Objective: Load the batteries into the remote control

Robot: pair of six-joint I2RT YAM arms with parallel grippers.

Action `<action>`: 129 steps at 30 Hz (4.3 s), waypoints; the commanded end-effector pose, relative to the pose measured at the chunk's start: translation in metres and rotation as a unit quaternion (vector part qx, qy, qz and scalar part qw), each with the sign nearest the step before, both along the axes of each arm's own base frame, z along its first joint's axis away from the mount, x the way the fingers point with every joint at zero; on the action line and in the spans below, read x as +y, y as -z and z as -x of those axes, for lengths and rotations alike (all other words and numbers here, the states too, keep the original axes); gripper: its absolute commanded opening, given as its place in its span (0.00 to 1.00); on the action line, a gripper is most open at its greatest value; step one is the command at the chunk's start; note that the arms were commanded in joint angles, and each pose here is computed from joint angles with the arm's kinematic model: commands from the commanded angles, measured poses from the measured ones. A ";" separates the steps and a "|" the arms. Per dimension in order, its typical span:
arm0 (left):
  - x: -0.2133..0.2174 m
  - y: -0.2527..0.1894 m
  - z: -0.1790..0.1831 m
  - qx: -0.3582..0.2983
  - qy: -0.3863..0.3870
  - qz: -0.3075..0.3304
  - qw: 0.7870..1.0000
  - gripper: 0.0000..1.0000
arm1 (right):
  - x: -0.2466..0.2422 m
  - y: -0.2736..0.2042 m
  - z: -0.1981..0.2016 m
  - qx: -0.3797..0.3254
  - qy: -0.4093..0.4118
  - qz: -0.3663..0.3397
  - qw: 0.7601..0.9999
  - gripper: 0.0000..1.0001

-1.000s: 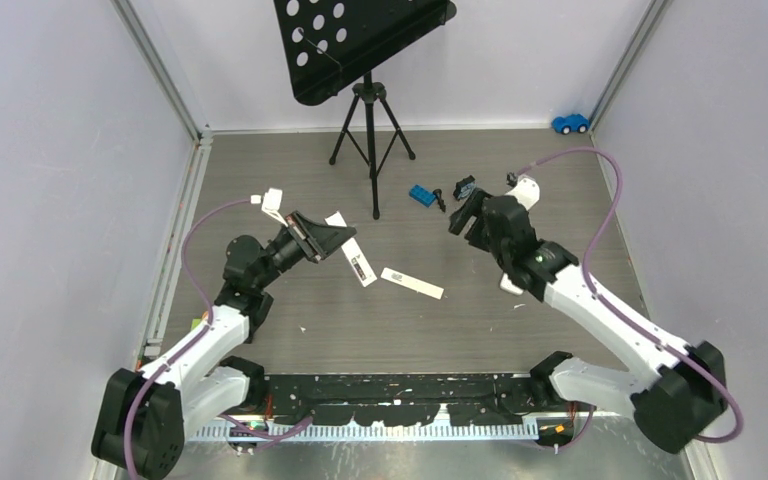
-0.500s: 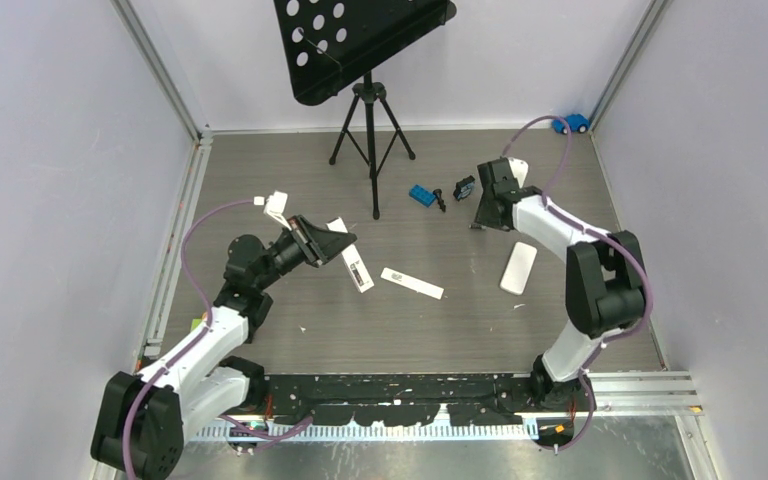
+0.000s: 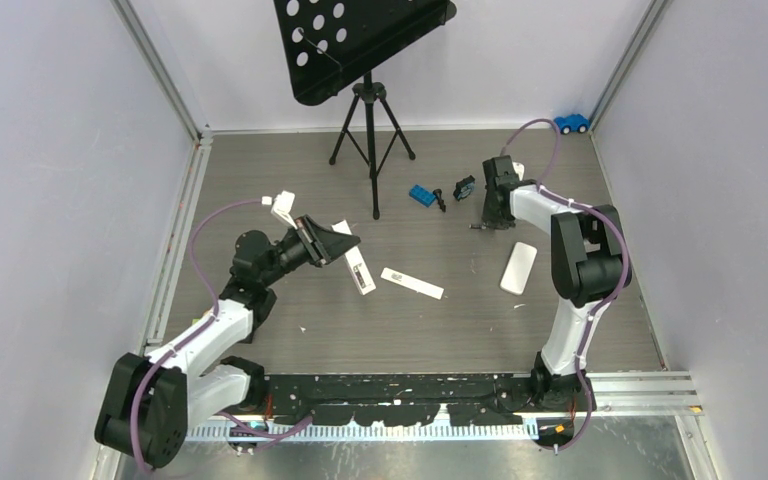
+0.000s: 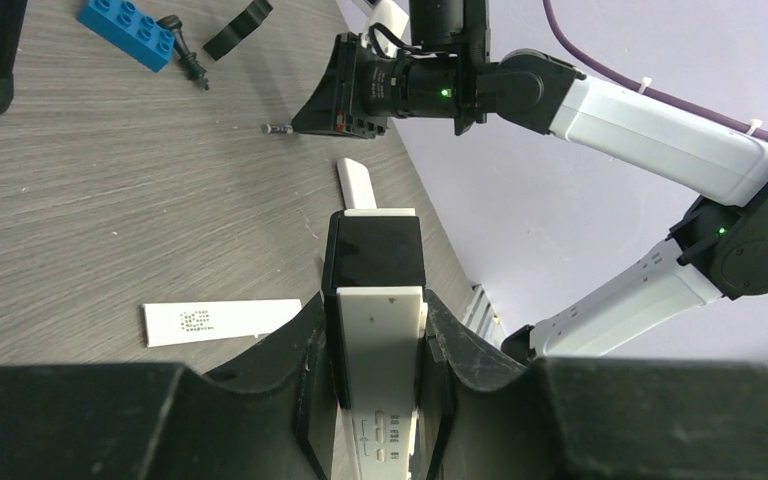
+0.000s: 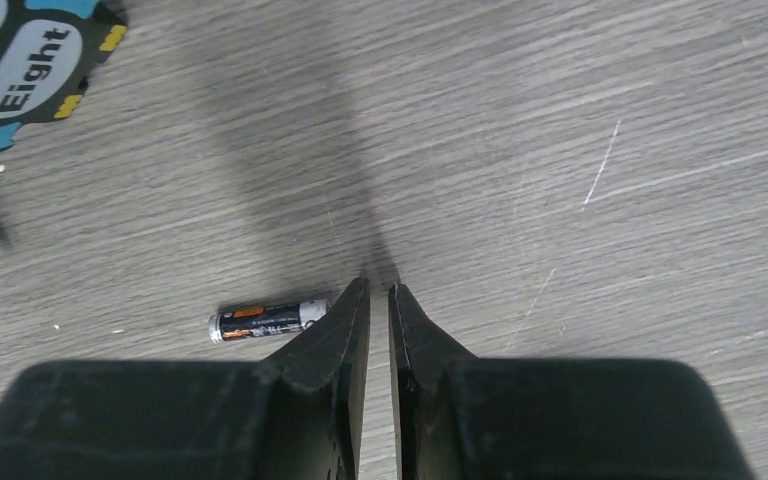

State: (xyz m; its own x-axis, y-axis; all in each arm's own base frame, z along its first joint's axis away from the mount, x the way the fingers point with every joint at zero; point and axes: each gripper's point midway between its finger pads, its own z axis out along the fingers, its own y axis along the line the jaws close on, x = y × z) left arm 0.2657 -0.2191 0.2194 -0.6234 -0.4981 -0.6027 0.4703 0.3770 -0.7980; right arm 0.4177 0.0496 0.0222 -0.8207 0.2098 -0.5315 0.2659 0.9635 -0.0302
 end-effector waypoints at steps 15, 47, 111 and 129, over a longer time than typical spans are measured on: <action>-0.005 -0.029 -0.001 -0.035 0.020 0.036 0.999 0.00 | 0.017 0.001 -0.018 -0.001 0.001 -0.037 0.999 0.20; -0.004 -0.023 0.001 -0.006 0.015 0.034 0.999 0.00 | 0.077 -0.030 0.037 0.007 -0.090 -0.111 0.990 0.51; -0.006 -0.016 0.005 -0.005 0.032 0.007 0.999 0.00 | 0.077 -0.001 0.041 0.103 -0.367 0.002 0.924 0.52; -0.006 -0.016 0.004 -0.004 0.033 0.007 0.999 0.00 | 0.075 0.010 0.020 0.128 -0.379 -0.002 0.916 0.59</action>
State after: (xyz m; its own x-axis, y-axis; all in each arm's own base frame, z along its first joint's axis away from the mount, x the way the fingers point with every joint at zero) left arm 0.2569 -0.2247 0.2064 -0.7044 -0.4609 -0.5398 0.4148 0.3498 -0.8400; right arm 0.4020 0.1150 0.0207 -0.8345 -0.4452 -0.3247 -0.4467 0.8916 -0.0745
